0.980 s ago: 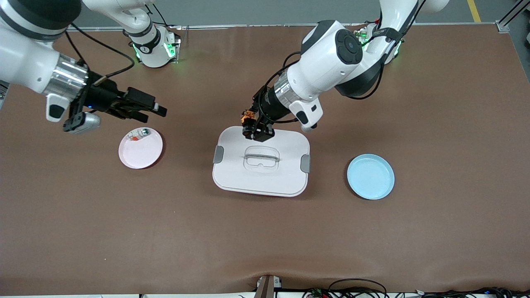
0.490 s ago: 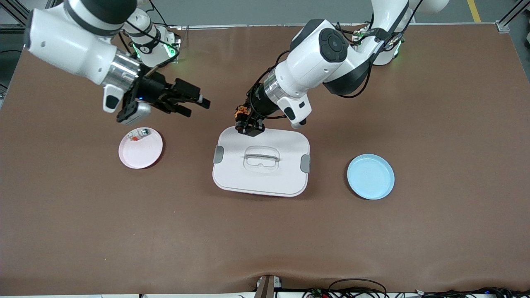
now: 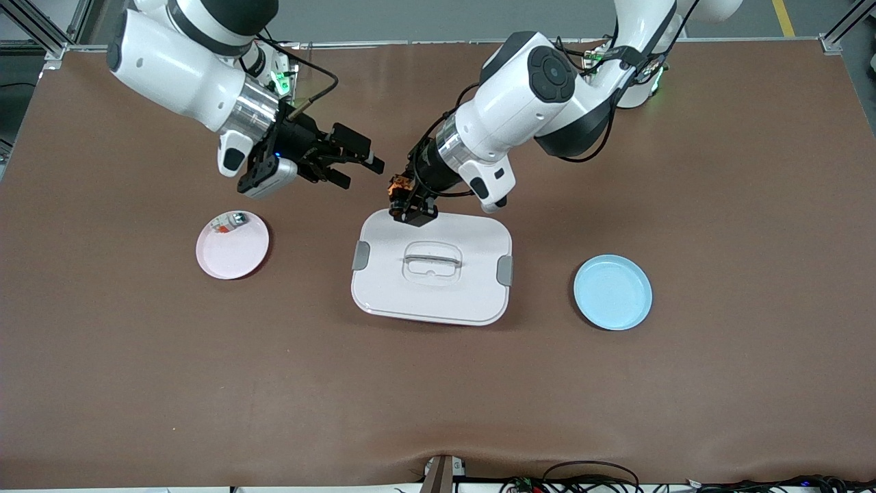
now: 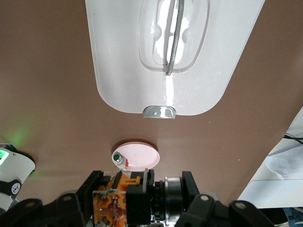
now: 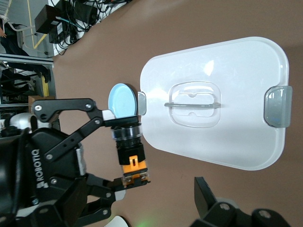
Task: Transfer orange switch to right arm and place
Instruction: 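Hold the switch with the left gripper while the right gripper approaches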
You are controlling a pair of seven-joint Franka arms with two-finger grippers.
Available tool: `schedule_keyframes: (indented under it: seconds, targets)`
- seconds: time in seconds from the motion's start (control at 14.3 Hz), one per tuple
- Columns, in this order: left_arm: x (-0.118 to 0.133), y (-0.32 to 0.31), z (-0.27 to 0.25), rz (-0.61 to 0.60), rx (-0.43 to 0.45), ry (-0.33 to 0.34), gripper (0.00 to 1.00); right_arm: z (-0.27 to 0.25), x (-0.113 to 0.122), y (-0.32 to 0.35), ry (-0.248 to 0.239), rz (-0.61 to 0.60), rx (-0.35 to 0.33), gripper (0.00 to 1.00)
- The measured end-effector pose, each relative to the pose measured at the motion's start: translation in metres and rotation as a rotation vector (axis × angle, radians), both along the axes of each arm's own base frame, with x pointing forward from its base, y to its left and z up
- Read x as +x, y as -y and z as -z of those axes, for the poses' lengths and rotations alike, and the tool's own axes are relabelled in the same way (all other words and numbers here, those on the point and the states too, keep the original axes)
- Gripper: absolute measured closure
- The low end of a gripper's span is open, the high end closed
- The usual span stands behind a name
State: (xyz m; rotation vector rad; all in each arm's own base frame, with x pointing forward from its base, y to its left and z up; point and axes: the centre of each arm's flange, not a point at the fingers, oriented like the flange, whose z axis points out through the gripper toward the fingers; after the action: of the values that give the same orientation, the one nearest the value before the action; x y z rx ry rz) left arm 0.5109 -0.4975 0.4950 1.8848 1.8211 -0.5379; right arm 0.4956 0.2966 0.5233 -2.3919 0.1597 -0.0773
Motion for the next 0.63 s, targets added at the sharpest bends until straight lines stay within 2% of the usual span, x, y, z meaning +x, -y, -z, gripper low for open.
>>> schedule_keyframes:
  seconds: [0.42,0.63]
  targets:
    - [0.001,0.0,-0.003,0.0,-0.003,0.004,0.28,0.027,0.013,-0.006,-0.018,0.029,-0.002,0.0]
    - [0.001,0.0,-0.003,-0.001,-0.004,0.004,0.28,0.039,0.011,-0.024,-0.025,0.029,0.01,0.0]
